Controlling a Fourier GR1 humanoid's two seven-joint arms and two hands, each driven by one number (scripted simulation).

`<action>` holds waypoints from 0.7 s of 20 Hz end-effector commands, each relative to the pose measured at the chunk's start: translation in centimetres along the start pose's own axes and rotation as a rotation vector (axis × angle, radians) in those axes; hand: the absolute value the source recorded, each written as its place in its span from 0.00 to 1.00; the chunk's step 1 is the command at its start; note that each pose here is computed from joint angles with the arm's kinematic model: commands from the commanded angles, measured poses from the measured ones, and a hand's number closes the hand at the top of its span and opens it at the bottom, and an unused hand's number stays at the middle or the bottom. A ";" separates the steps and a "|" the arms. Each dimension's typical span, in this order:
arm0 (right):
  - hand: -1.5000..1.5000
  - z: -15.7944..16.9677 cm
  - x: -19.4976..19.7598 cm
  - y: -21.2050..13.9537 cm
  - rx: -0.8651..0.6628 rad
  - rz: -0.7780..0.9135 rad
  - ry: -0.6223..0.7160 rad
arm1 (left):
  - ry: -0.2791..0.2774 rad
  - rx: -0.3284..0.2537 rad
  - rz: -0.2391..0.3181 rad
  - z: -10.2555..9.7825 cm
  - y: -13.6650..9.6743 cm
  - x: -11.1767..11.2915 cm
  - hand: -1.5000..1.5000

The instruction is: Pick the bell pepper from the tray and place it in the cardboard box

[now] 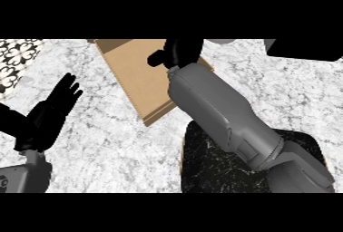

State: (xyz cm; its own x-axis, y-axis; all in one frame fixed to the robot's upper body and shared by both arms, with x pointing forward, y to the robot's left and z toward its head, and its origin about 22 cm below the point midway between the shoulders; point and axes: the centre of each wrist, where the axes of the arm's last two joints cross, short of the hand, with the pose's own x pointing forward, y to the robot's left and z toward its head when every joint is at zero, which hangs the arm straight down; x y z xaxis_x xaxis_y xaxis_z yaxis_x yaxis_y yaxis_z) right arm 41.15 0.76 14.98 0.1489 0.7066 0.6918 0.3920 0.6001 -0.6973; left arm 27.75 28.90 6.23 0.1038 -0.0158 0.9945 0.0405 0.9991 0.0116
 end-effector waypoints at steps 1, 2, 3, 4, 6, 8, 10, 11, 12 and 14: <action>0.00 0.4 0.2 -0.2 -0.113 -0.250 0.067 | 0.013 0.036 -0.003 0.6 1.2 0.4 0.50; 0.00 0.7 -0.4 0.0 -0.117 -0.274 0.063 | 0.000 0.039 0.022 -0.2 0.8 0.7 0.50; 0.00 0.9 -0.3 0.1 -0.122 -0.287 0.070 | 0.015 0.046 0.013 0.9 2.3 0.2 0.50; 0.00 0.4 -0.6 0.2 -0.159 -0.296 0.080 | 0.018 0.041 0.007 1.3 2.0 -0.8 0.50; 0.00 0.9 -2.0 0.7 -0.131 -0.299 0.081 | 0.013 0.055 0.022 1.3 2.4 -0.8 0.50; 0.00 0.9 -1.5 -0.1 -0.119 -0.347 0.077 | 0.041 0.079 0.003 2.8 3.4 -0.1 0.50; 0.00 1.8 -0.1 -0.7 -0.103 -0.398 0.057 | 0.027 0.093 0.024 2.5 2.2 -1.2 0.50; 0.00 2.3 -1.9 0.0 -0.089 -0.385 0.070 | 0.048 0.108 -0.006 3.7 3.7 -2.7 0.50; 0.00 2.4 -4.3 -0.2 -0.092 -0.387 0.048 | 0.036 0.122 0.002 2.6 3.3 -0.7 0.50; 0.00 2.8 -2.7 -0.3 -0.058 -0.364 0.021 | 0.022 0.106 0.021 3.0 3.9 -0.2 0.50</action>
State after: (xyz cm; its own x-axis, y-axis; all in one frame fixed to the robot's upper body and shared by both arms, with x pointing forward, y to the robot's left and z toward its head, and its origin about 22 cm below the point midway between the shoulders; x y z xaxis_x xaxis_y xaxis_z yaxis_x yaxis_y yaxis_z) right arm 39.00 -0.44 13.09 0.0326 0.4704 0.8818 0.4812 0.7659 -0.4264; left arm 25.19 31.89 5.59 0.1315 -0.0049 0.9913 -0.0545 0.9984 0.0122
